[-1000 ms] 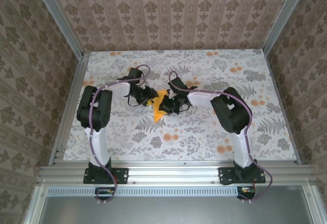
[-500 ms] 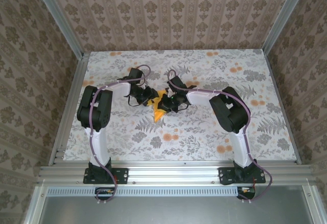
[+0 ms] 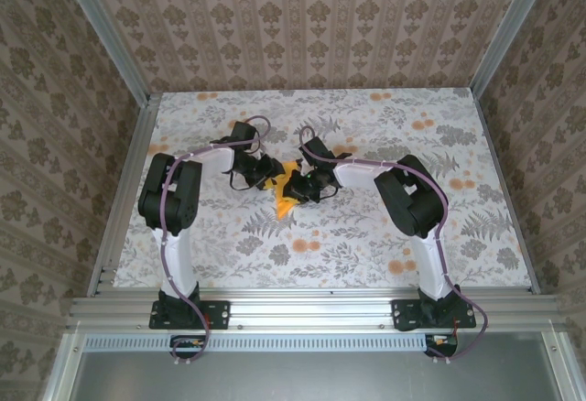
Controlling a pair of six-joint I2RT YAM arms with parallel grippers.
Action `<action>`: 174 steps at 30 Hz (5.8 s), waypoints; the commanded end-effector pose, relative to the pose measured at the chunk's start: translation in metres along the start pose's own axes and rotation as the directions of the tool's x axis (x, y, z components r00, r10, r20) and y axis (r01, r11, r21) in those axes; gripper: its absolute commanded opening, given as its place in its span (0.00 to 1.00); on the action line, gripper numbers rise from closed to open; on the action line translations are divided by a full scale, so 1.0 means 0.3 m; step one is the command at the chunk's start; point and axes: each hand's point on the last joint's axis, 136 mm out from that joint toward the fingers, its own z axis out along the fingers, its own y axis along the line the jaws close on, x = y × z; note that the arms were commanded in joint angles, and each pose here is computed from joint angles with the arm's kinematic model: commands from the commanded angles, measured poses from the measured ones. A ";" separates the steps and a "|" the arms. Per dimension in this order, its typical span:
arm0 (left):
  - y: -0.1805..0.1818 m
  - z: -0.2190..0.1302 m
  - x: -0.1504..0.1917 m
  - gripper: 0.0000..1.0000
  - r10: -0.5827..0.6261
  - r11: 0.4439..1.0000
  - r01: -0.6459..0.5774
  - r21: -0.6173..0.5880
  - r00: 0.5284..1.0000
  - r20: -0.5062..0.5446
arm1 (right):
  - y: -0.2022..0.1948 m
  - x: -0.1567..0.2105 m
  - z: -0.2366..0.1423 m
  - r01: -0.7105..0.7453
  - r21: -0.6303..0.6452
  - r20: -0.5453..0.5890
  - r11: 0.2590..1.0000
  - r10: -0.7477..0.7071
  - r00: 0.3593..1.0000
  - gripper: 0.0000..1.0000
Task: Fold a paper plane with a square sheet of paper (pick it up from the middle)
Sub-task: Third fold the triangle at the center of the table.
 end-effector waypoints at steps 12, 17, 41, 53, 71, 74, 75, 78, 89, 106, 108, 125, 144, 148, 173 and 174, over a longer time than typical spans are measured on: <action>0.066 0.057 0.049 0.40 -0.029 0.997 0.024 -0.074 0.998 -0.059 | -0.013 0.021 0.038 0.019 0.022 -0.048 1.000 -0.018 0.999 0.12; 0.066 0.057 0.050 0.40 -0.028 0.997 0.024 -0.074 0.998 -0.058 | -0.018 0.015 0.032 0.025 0.037 -0.033 0.999 -0.024 0.999 0.12; 0.068 0.057 0.056 0.40 -0.029 0.997 0.024 -0.075 0.998 -0.061 | -0.035 -0.011 0.051 -0.020 0.022 0.012 1.000 0.019 1.000 0.19; -0.005 0.008 0.024 0.40 -0.002 0.999 0.001 -0.035 1.000 -0.023 | -0.083 0.016 0.058 -0.015 0.063 -0.018 0.998 0.016 1.000 0.35; -0.054 -0.155 0.059 0.34 0.017 1.000 -0.019 0.024 0.997 0.072 | -0.207 0.049 0.049 -0.027 0.192 -0.016 0.981 0.030 0.999 0.09; -0.033 -0.152 0.142 0.28 0.031 0.999 -0.032 0.027 0.999 0.038 | -0.217 0.051 0.045 -0.026 0.208 -0.013 0.978 0.029 0.999 0.09; -0.029 -0.151 0.164 0.26 0.034 0.999 -0.035 0.026 0.999 0.029 | -0.219 0.050 0.044 -0.027 0.211 -0.011 0.977 0.030 0.999 0.09; -0.013 -0.143 0.235 0.20 0.037 0.999 -0.037 0.021 0.999 0.004 | -0.225 0.048 0.042 -0.030 0.222 -0.006 0.975 0.032 0.999 0.09; 0.036 -0.070 0.371 0.13 0.031 0.999 -0.032 -0.017 0.997 -0.075 | -0.259 0.044 0.039 -0.066 0.266 0.015 0.962 0.064 0.998 0.09; 0.077 -0.029 0.331 0.14 0.016 0.997 -0.020 -0.068 0.998 -0.067 | -0.266 0.052 0.044 -0.066 0.267 0.004 0.961 0.068 0.998 0.09; 0.090 -0.023 0.341 0.13 0.004 0.997 -0.010 -0.074 0.997 -0.079 | -0.269 0.052 0.046 -0.067 0.269 0.003 0.961 0.069 0.998 0.09; 0.154 -0.006 0.389 0.13 -0.034 0.993 0.021 -0.115 0.993 -0.117 | -0.280 0.055 0.049 -0.074 0.280 0.000 0.957 0.077 0.997 0.09; 0.251 -0.034 0.462 0.12 -0.024 0.964 -0.021 -0.265 0.986 -0.166 | -0.292 0.051 0.045 -0.082 0.305 0.002 0.949 0.085 0.996 0.10; 0.263 -0.058 0.483 0.12 -0.002 0.954 -0.054 -0.293 0.982 -0.186 | -0.295 0.051 0.045 -0.081 0.309 0.003 0.948 0.084 0.996 0.10; 0.019 -0.074 0.333 0.10 0.061 0.997 -0.062 -0.037 0.998 -0.009 | -0.281 0.036 0.044 -0.102 0.283 0.012 0.954 0.103 0.995 0.09; 0.022 -0.067 0.331 0.10 0.059 0.997 -0.060 -0.040 0.998 -0.011 | -0.280 0.035 0.045 -0.106 0.279 0.013 0.954 0.106 0.994 0.09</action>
